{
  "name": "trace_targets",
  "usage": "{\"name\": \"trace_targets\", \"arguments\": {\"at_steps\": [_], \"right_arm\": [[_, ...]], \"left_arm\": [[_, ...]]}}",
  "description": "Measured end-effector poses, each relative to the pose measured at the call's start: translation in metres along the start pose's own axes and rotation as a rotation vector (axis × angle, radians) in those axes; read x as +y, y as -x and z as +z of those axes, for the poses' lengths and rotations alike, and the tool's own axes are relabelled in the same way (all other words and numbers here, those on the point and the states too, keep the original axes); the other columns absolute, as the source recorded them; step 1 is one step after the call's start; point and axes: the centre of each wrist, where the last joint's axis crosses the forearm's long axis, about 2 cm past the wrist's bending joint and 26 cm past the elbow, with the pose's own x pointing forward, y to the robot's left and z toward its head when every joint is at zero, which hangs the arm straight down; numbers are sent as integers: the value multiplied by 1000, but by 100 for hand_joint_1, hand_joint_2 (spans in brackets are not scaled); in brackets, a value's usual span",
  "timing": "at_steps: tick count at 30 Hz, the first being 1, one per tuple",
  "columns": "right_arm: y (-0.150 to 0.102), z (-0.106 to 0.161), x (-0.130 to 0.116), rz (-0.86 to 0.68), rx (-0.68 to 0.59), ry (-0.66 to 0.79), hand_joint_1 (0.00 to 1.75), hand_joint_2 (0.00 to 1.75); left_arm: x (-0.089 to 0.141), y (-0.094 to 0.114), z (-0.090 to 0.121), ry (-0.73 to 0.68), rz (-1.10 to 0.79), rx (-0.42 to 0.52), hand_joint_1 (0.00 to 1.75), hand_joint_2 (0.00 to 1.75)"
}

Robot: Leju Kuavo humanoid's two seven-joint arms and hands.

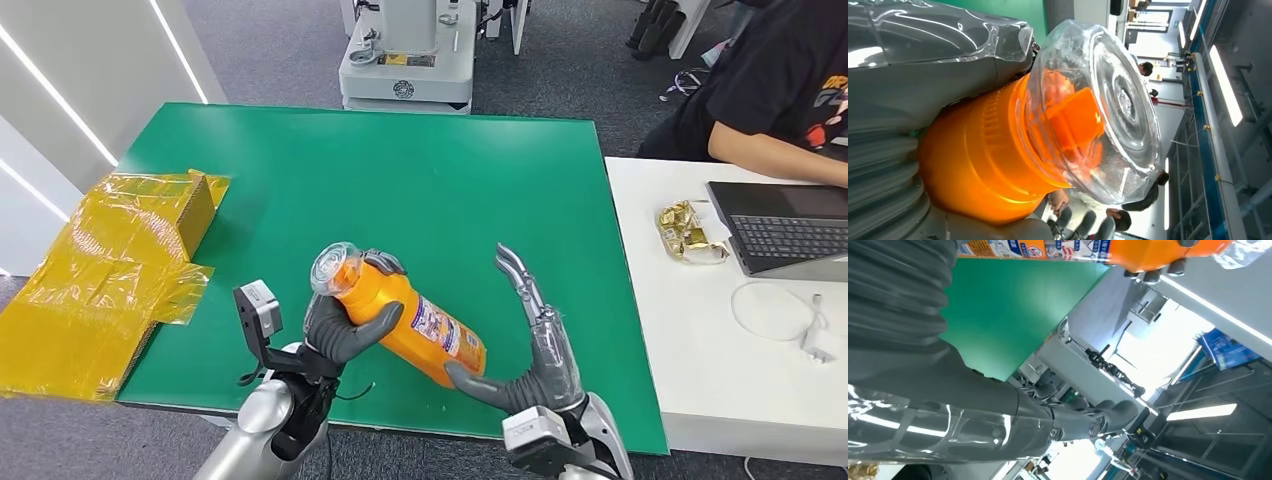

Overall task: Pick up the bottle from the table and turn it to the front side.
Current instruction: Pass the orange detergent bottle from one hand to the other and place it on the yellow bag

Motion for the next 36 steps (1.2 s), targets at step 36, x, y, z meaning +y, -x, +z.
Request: {"name": "trace_targets", "arguments": {"at_steps": [36], "right_arm": [[-81, 34, -10, -181, -125, 433, 0, 175]], "left_arm": [[149, -143, 16, -74, -1869, -180, 175, 175]]}}
